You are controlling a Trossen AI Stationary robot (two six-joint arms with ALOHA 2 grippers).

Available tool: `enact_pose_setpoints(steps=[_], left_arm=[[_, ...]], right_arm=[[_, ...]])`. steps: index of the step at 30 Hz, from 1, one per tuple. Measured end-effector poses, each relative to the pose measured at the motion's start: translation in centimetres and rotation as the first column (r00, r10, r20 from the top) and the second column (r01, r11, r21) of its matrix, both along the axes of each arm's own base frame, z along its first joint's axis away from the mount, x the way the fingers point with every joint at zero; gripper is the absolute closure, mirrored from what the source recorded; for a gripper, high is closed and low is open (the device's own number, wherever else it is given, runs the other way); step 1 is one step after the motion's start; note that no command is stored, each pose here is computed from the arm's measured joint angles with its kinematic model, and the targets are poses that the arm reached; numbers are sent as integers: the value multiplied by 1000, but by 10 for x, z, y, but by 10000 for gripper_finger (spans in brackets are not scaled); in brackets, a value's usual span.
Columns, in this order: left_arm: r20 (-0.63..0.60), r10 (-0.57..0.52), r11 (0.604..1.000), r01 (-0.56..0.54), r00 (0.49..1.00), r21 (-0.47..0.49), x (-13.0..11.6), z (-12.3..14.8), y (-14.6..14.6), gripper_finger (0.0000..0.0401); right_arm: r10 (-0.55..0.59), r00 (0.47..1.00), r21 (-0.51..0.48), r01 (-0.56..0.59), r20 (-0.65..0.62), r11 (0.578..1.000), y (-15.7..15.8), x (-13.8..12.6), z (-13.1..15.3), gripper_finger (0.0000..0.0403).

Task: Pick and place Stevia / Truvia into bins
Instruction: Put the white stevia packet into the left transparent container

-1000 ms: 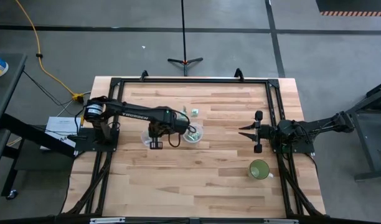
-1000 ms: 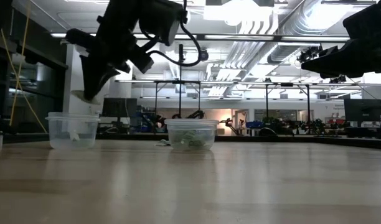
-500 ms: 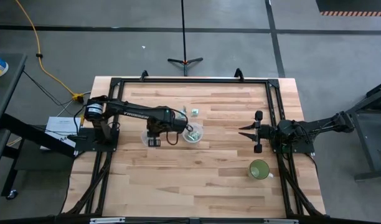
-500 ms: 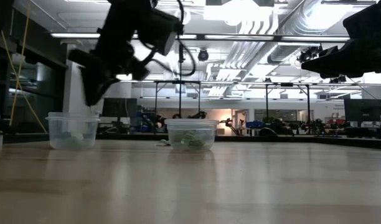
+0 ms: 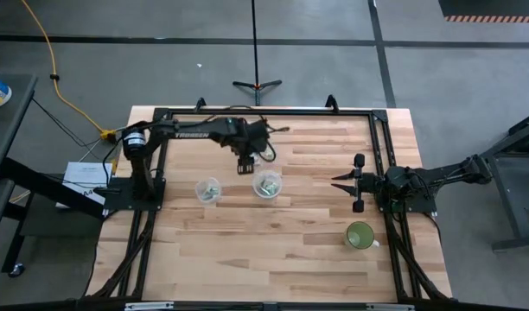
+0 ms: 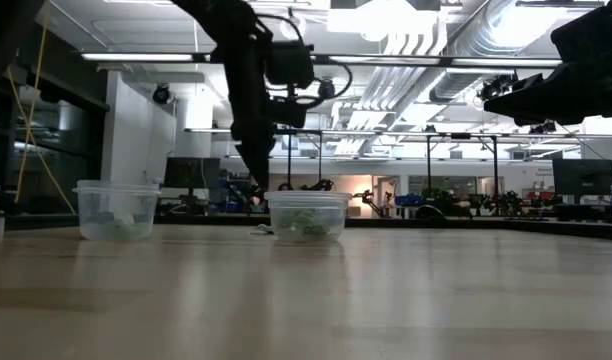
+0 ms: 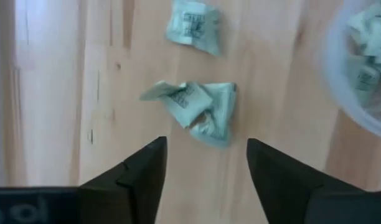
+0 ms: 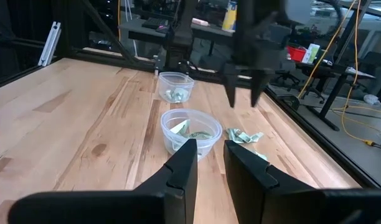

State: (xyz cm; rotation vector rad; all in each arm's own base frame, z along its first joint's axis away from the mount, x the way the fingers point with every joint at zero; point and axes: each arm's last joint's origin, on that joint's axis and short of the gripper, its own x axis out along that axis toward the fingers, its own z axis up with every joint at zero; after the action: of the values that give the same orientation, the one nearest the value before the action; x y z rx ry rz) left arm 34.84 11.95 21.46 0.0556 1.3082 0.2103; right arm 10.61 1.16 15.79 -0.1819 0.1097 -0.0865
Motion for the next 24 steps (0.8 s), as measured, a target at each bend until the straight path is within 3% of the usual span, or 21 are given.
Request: enact_pose_setpoints(steps=[5, 10, 24], left_arm=[[-7, 41, 995, -41, 999, -88, -1, -18, 20, 108], [-41, 28, 995, -32, 999, -97, 4, -38, 29, 97], [-66, -52, 988, 42, 996, -146, 14, -70, 32, 155]], right_arm=[[0, 1000, 0, 0, -1, 1000, 0, 0, 0, 331], [1, 1000, -1, -1, -5, 1000, 0, 0, 0, 331], [0, 1000, -1, 0, -5, 1000, 0, 0, 0, 331]])
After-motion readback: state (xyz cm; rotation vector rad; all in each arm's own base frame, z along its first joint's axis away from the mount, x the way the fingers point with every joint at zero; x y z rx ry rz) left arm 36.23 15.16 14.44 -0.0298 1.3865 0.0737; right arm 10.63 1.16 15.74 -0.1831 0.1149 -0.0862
